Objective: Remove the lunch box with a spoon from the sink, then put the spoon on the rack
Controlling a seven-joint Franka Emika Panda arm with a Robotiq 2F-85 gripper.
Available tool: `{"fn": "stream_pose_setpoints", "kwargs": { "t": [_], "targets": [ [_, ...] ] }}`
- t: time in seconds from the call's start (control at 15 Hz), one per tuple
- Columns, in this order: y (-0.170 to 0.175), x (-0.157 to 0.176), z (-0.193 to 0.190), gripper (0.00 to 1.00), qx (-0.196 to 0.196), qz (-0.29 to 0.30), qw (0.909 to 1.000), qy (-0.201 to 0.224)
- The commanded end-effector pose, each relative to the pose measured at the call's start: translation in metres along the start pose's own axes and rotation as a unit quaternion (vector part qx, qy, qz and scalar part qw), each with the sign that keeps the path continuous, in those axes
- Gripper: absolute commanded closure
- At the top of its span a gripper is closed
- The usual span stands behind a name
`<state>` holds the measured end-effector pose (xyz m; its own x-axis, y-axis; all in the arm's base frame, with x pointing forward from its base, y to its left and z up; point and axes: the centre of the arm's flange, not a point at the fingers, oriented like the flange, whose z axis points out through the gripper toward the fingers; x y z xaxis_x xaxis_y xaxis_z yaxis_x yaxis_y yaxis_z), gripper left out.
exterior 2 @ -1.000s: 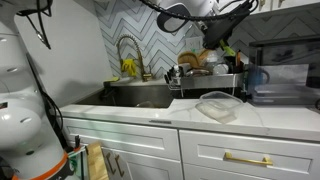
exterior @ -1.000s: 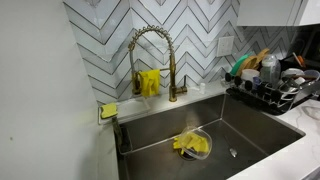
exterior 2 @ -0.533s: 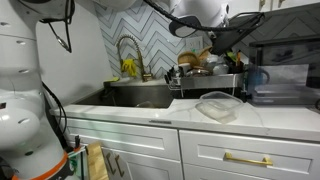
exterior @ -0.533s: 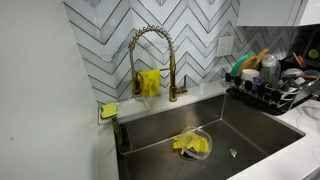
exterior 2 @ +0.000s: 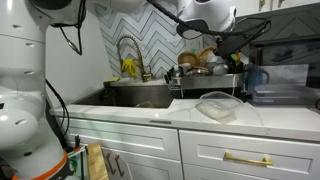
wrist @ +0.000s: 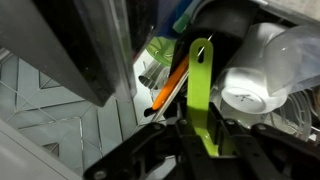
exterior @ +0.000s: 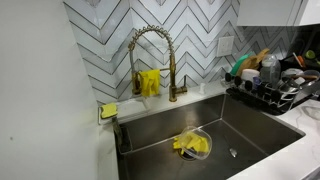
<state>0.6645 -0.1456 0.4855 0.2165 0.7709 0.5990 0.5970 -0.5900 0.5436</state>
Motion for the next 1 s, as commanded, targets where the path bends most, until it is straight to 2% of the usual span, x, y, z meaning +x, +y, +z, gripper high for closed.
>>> {"fn": "stream_pose_setpoints", "kwargs": {
  "t": [0.0,0.27,0.33,0.4,0.8,0.87,0.93],
  "targets": [
    [0.005,-0.004,0.012,0.95,0.009,0.011,0.9998,0.017],
    [0.004,-0.003,0.017,0.95,0.016,0.018,0.9995,0.022],
    [0.004,-0.004,0.016,0.66,0.016,0.015,0.9996,0.020],
    [0.006,-0.004,0.014,0.52,0.018,0.018,0.9995,0.018],
    [0.010,0.007,-0.004,0.08,0.008,0.021,0.9997,0.010],
    [0.009,0.011,-0.010,0.02,0.013,0.024,0.9996,-0.001],
    [0.007,0.017,-0.016,0.00,0.015,0.030,0.9993,-0.016]
  ]
}}
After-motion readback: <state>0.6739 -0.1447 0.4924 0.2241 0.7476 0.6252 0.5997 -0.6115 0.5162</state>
